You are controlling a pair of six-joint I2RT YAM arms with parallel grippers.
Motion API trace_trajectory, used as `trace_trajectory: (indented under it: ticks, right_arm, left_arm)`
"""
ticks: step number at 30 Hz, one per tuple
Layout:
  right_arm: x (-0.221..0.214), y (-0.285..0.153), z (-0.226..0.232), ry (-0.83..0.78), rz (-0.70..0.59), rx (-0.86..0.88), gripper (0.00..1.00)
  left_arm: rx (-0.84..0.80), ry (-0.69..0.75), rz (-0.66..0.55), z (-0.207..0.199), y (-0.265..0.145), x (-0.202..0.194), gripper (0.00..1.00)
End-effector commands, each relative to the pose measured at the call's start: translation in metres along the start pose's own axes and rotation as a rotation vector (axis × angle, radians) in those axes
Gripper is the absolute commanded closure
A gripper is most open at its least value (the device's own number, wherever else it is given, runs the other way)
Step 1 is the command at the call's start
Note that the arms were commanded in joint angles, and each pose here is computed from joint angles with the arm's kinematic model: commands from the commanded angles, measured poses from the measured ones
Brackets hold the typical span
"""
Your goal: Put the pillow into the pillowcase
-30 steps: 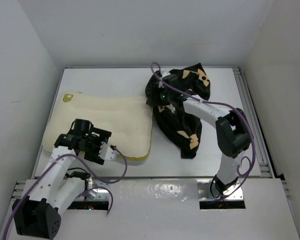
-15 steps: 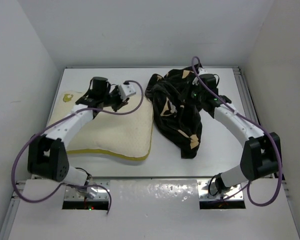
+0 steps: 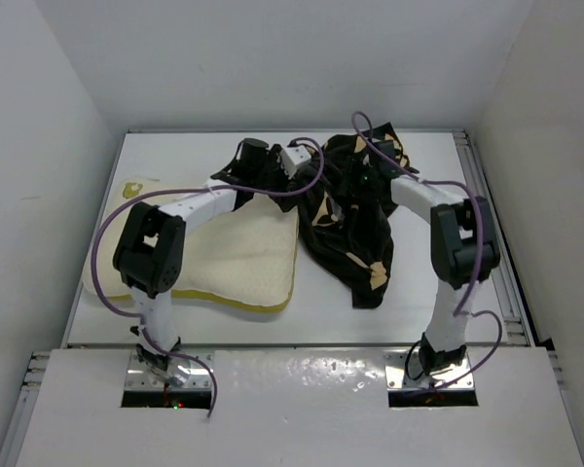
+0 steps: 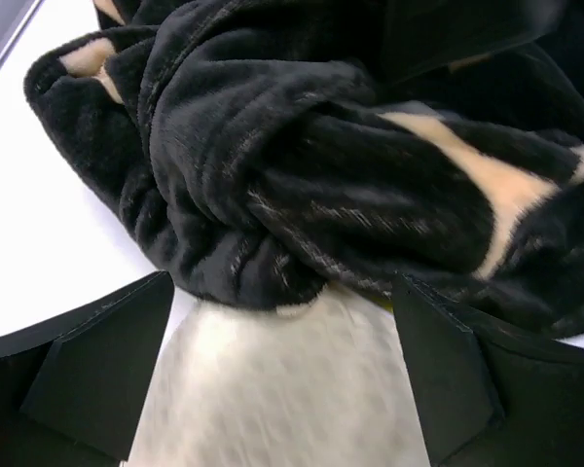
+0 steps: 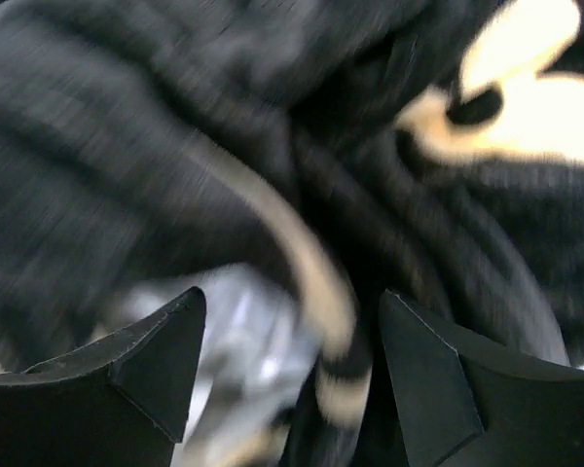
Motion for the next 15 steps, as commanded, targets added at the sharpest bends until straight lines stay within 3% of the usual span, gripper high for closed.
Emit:
trace_trajectory:
  ticks: [1,3,5,6,8,9,10,12,13,15]
  right_arm:
    - [0.022,0.022,-0.004,-0.001,-0.016,-0.032,0.3]
    - [0.021,0.038,-0.003,-0.003,0.0,-0.024,0.36]
    - [0.02,0.044,-0.001,-0.013,-0.002,-0.021,0.48]
    - [0.019,0.043,-0.003,-0.012,-0.003,-0.031,0.69]
    - [0.024,0.031,-0.014,-0.012,-0.037,-0.087,0.97]
    - [0.025,0.024,-0.018,-0.012,-0.049,-0.095,1.0]
    - [0.039,0.005,-0.024,-0.012,-0.101,-0.131,1.0]
    - [0.036,-0.014,-0.042,-0.002,-0.113,-0.169,1.0]
    - [0.038,-0.023,-0.045,-0.002,-0.126,-0.176,1.0]
    - [0.042,-0.051,-0.053,-0.001,-0.158,-0.181,1.0]
  left_arm:
    - [0.046,-0.003,-0.155,0.012,0.009,0.039,0.06]
    - [0.032,0.011,-0.163,0.006,0.017,0.033,0.05]
    - [0.058,0.045,-0.203,0.009,0.024,0.033,0.05]
    - [0.107,0.039,-0.19,0.011,0.028,0.021,0.05]
    - [0.236,0.065,-0.303,0.028,0.029,0.033,0.12]
    - [0.261,0.074,-0.32,0.032,0.029,0.033,0.18]
    - [0.28,0.099,-0.334,0.033,0.031,0.033,0.36]
    - [0.334,0.11,-0.374,0.041,0.028,0.035,0.6]
    - [0.346,0.111,-0.378,0.043,0.031,0.032,0.8]
    - [0.421,0.107,-0.399,0.052,0.029,0.033,1.0]
Point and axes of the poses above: each gripper's point midway between its finger pads, its own y axis out along the fingers, its own z axis along the line the jaws close on, x = y × z, the point moved 2 cm from there along -y, back along the fingers, and after that the axes turned 9 degrees about -y, right-handed, at the moved point
